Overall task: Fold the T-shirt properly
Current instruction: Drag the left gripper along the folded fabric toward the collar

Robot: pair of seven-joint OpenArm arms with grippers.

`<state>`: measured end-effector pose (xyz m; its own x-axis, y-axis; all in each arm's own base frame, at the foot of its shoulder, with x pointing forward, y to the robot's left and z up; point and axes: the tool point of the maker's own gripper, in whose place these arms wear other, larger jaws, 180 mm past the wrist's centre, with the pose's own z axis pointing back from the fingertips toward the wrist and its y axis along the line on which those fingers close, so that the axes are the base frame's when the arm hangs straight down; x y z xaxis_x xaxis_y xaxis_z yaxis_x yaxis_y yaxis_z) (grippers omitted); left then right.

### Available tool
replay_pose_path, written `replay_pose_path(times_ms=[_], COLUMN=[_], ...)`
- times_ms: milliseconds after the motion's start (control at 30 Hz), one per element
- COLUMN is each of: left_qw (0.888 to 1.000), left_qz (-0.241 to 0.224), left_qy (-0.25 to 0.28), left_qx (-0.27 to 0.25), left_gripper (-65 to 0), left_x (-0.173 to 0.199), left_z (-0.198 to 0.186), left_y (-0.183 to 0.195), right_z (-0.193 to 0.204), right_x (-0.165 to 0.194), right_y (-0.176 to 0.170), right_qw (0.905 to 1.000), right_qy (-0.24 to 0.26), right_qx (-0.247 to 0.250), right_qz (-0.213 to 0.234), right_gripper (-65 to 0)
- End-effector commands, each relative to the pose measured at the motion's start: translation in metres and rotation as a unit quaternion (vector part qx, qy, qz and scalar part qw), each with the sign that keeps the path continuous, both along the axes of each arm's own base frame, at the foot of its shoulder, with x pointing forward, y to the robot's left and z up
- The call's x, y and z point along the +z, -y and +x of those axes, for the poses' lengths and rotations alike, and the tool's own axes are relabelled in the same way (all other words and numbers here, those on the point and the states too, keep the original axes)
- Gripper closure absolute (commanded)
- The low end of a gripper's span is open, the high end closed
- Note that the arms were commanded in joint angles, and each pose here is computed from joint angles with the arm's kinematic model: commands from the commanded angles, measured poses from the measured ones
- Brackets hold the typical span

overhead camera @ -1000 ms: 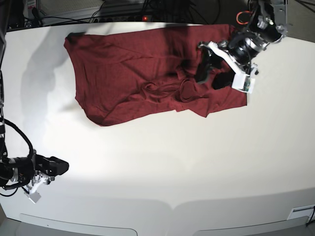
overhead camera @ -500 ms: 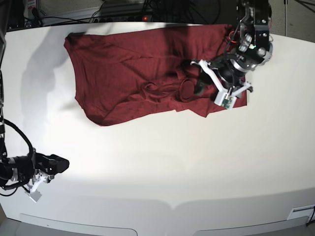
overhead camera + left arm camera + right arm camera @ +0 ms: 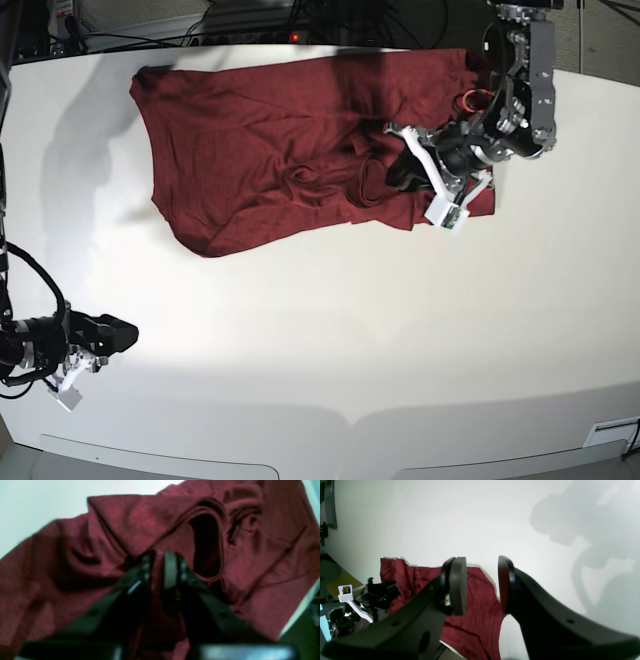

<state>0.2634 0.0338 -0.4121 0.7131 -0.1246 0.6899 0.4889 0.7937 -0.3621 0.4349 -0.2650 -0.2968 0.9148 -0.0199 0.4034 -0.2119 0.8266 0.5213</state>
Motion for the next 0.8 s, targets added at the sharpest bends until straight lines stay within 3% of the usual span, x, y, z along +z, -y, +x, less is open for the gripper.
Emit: replay_pose_path(times_ms=[0,133,533,767], left_qw=[0.999,0.998,0.998,0.998], left_qz=[-0.019,-0.035,-0.022,-0.021], left_qy=[0.028,0.047,0.064,0.061], left_qx=[0.0,0.0,-0.004,-0.004], left_gripper=[-4.0,-4.0,-4.2,-12.6], left_x=[0.017,0.033,0.044,0.042], left_z=[0.01,0.015,0.008,0.006], left_y=[0.004,0.008,0.006,0.006], right_z=[0.014,0.014,0.015,0.015], right_x=[0.026,0.026,0.026,0.025], right_y=[0.002,0.002,0.002,0.001], right_qw=[0.9993,0.9993,0.9993,0.9993], right_qy=[0.035,0.035,0.036,0.035], right_qx=[-0.005,-0.005,-0.004,-0.004], right_qz=[0.009,0.01,0.01,0.01], right_gripper=[-21.4,-21.4,-21.4,-21.4])
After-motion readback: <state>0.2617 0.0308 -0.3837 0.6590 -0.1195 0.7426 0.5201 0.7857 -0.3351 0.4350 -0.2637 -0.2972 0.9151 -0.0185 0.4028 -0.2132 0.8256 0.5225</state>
